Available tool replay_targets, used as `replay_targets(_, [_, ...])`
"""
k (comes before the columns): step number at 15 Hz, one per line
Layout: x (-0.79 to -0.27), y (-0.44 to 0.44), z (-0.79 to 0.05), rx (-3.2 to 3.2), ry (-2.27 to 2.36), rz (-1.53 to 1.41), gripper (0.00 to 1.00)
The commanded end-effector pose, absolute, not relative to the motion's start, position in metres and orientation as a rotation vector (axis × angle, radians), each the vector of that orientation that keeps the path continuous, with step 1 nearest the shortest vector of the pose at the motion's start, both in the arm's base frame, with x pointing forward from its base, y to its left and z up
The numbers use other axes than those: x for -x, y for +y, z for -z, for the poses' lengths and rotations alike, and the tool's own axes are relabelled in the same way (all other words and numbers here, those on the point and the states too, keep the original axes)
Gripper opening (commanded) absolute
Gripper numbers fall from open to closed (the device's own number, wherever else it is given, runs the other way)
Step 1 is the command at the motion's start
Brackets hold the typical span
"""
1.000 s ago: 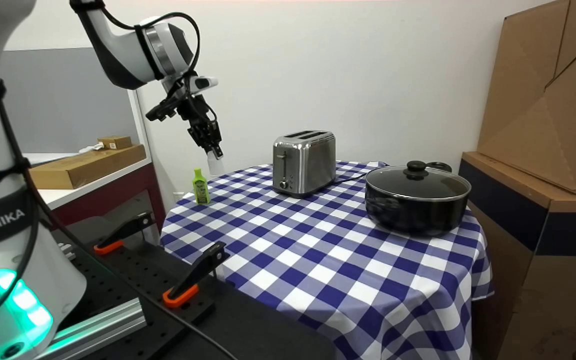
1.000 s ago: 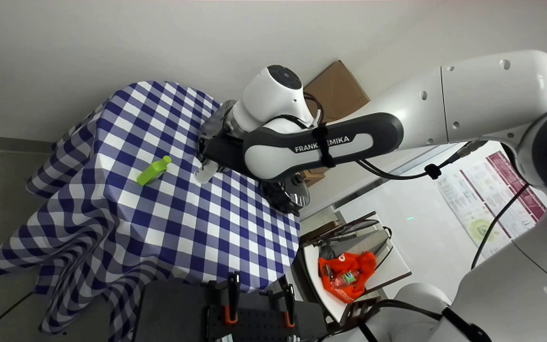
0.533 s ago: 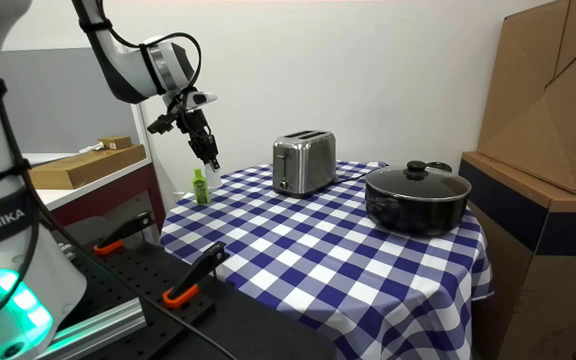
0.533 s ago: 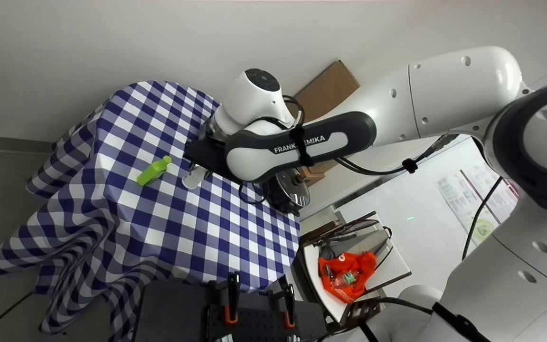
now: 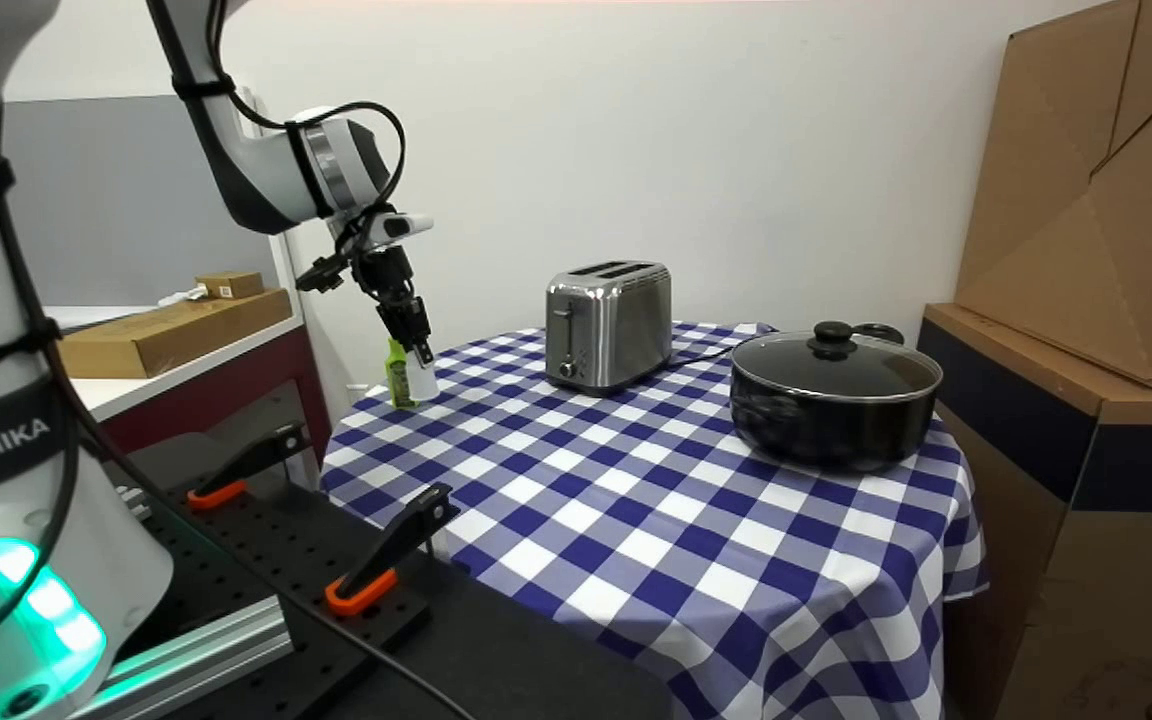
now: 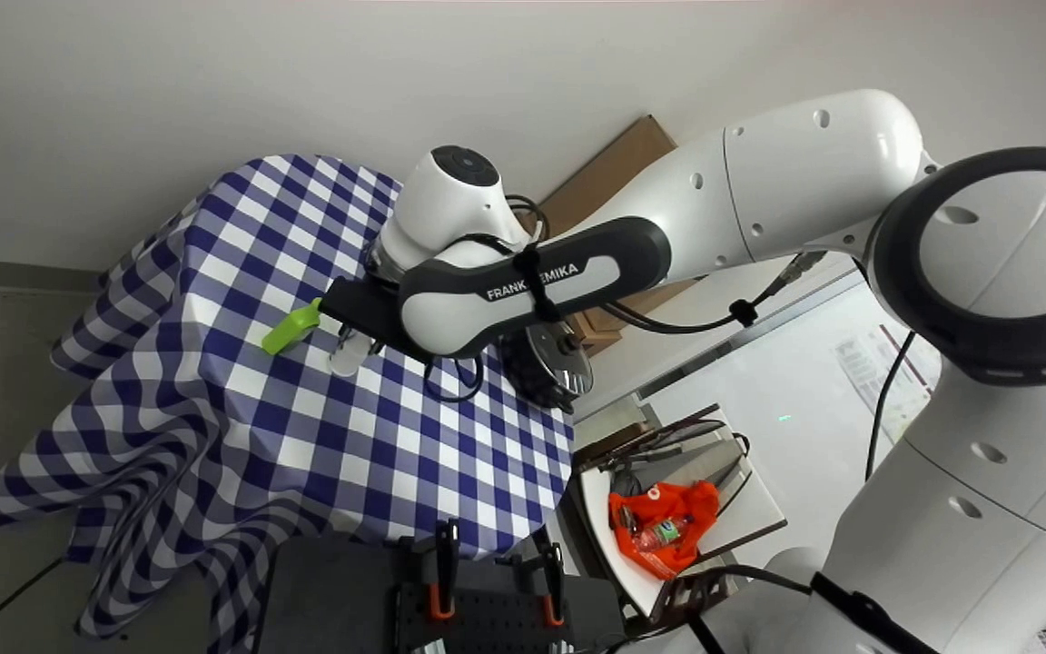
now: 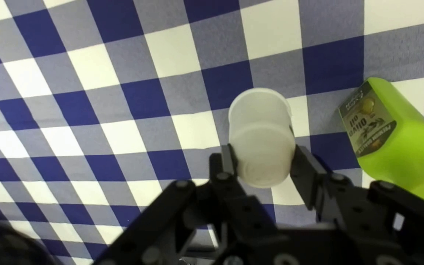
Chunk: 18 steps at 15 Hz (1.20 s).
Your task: Move the white objects to the left
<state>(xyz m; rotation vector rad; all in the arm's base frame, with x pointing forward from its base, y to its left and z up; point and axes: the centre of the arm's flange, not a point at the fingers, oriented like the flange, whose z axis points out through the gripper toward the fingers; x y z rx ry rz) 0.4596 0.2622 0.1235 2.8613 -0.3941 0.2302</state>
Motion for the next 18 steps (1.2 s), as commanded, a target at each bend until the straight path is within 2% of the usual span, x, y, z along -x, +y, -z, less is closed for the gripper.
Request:
replay_targets(1, [-0.471, 0.261, -0.115, -2.863, -0.483, -0.218, 0.17])
replay_targets(18, [-0.477, 0.240, -0.095, -2.897, -0.785, -0.143, 0.17])
